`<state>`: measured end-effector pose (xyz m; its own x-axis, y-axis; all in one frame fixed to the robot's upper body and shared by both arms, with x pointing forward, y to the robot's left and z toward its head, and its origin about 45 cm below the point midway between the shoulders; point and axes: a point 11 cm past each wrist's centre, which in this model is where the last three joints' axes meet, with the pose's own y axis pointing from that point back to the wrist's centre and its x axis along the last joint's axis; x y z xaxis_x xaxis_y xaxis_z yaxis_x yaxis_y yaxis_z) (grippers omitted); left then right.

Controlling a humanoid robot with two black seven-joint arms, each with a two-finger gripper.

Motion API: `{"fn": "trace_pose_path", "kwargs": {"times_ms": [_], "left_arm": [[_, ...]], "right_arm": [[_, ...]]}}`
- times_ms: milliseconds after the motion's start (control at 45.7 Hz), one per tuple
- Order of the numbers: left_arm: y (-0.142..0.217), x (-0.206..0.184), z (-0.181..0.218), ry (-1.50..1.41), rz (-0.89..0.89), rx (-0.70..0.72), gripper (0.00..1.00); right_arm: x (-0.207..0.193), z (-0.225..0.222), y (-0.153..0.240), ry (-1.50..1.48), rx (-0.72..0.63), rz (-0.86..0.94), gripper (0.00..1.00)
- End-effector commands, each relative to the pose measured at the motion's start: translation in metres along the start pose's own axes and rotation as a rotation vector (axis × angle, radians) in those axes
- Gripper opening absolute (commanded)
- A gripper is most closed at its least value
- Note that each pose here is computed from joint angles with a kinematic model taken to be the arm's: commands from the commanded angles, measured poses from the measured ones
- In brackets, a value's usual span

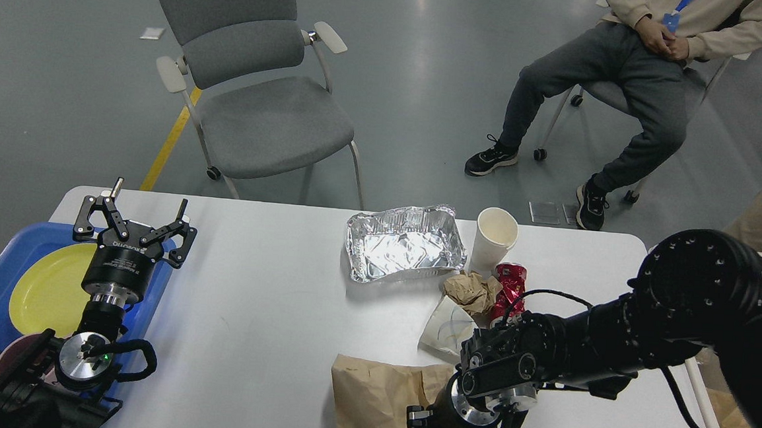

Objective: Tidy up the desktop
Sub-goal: 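Lower the right gripper onto the second brown paper bag and grasp it, then lift the second brown paper bag and carry it into the white bin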

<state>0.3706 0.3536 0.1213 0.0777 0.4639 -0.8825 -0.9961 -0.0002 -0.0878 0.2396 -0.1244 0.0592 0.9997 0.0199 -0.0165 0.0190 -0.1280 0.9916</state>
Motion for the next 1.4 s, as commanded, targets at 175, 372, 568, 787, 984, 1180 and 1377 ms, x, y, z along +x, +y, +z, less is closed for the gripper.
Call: {"fn": "trace_pose_path", "kwargs": {"times_ms": [175, 372, 568, 787, 984, 1180, 1377], "left_arm": [[0.0, 0.0, 0.0, 0.001, -0.002, 0.001, 0.96], [0.0, 0.0, -0.001, -0.001, 0.0, 0.002, 0.96], [0.0, 0.0, 0.0, -0.001, -0.001, 0.0, 0.96], [0.0, 0.0, 0.0, -0.001, -0.001, 0.0, 0.96], [0.0, 0.0, 0.001, -0.001, 0.0, -0.001, 0.96], [0.0, 0.0, 0.0, 0.001, 0.0, -0.001, 0.96], [0.0, 0.0, 0.0, 0.0, 0.0, 0.001, 0.96]], "right_arm": [[0.0, -0.001, 0.001, -0.017, -0.013, 0.003, 0.0], [-0.005, -0.001, 0.013, -0.027, -0.029, -0.057, 0.0], [0.004, -0.003, 0.064, -0.03, -0.025, -0.07, 0.0], [0.013, 0.0, 0.125, -0.027, -0.032, -0.071, 0.0], [0.033, 0.023, 0.197, -0.051, -0.048, -0.006, 0.0], [0.052, 0.053, 0.285, -0.114, -0.098, 0.065, 0.0], [0.05, 0.055, 0.316, -0.129, -0.001, 0.085, 0.0]]}}
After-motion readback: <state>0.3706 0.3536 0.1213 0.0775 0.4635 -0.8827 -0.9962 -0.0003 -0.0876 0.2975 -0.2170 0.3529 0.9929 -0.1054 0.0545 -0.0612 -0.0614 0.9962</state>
